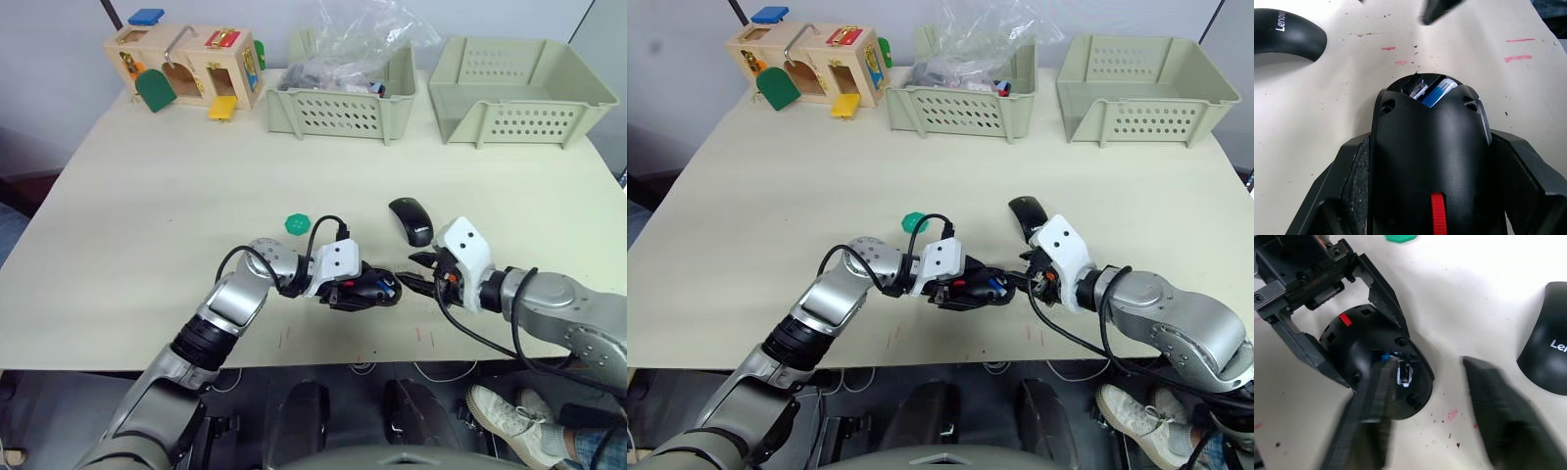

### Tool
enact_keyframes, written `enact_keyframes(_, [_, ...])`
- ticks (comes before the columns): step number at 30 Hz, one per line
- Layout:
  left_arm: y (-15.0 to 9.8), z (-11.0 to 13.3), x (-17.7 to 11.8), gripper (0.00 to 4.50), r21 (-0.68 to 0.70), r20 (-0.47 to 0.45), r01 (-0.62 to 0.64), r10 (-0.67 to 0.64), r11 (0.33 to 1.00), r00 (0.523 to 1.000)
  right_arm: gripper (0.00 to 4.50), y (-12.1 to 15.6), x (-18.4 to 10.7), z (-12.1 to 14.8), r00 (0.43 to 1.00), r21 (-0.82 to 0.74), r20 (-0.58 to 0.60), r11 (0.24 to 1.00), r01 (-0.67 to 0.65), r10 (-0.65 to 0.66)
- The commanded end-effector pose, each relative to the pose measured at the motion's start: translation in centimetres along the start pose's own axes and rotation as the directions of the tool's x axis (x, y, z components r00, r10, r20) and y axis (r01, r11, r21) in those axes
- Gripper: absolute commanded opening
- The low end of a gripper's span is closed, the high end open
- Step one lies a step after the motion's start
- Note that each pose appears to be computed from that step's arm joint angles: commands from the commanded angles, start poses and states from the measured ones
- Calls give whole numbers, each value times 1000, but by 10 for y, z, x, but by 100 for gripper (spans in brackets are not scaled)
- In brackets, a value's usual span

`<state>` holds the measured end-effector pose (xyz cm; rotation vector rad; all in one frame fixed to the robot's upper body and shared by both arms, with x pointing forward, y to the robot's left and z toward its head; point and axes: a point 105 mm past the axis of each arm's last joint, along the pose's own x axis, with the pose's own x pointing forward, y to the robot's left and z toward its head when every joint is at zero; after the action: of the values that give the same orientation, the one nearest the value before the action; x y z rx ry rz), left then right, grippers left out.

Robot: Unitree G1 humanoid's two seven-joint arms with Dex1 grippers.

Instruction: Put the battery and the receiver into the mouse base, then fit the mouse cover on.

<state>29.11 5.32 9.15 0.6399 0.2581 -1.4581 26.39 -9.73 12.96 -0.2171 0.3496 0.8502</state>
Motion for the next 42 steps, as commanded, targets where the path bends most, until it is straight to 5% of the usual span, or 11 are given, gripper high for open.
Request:
enact_keyframes(1, [-7,-7,2,288,-3,-37,41,-41,999,998,23,1,2,5,998,-41,62,999,-4,7])
enact_keyframes(27, [-7,-7,2,288,-9,-36,35,-35,999,999,3,15,19,-10,993,-98,93,993,-62,71])
enact_keyframes(42, [-6,-6,2,288,-14,-32,34,-34,999,999,3,14,25,-45,997,-69,-34,995,-66,64])
